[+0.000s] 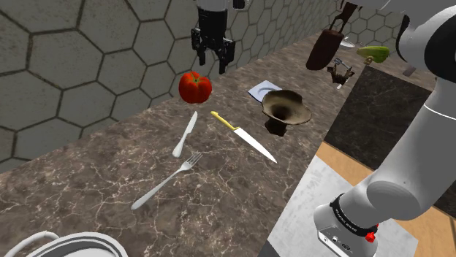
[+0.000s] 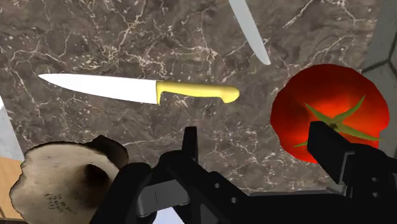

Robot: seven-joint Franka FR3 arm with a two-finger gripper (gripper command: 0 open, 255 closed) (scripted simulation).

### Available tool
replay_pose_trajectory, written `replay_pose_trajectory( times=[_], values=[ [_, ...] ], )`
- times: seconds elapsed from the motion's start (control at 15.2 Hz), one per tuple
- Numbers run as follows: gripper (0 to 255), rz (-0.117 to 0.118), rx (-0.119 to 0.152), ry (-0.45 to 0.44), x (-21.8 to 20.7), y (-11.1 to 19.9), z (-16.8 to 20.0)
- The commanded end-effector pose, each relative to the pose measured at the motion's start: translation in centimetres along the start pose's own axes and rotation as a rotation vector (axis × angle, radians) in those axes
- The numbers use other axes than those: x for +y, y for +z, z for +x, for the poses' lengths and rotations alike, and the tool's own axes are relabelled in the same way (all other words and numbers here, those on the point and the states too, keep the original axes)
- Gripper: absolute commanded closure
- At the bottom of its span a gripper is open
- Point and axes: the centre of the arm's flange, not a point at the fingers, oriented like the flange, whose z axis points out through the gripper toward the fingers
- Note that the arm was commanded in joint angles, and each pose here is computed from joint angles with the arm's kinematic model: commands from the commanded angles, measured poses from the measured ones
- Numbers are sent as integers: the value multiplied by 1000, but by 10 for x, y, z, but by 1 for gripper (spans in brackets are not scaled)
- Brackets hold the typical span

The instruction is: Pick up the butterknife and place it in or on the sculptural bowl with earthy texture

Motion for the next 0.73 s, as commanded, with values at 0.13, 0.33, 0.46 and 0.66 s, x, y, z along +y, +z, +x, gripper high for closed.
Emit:
replay_pose_trajectory(
  times=[0.13, 0.33, 0.46, 0.66],
  values=[
    [0, 59, -5, -104, 7, 43, -25],
    [0, 105, -9, -186, 13, 77, -45],
    [0, 135, -12, -241, 16, 100, -58],
    [0, 181, -15, -323, 22, 134, -77]
  ],
)
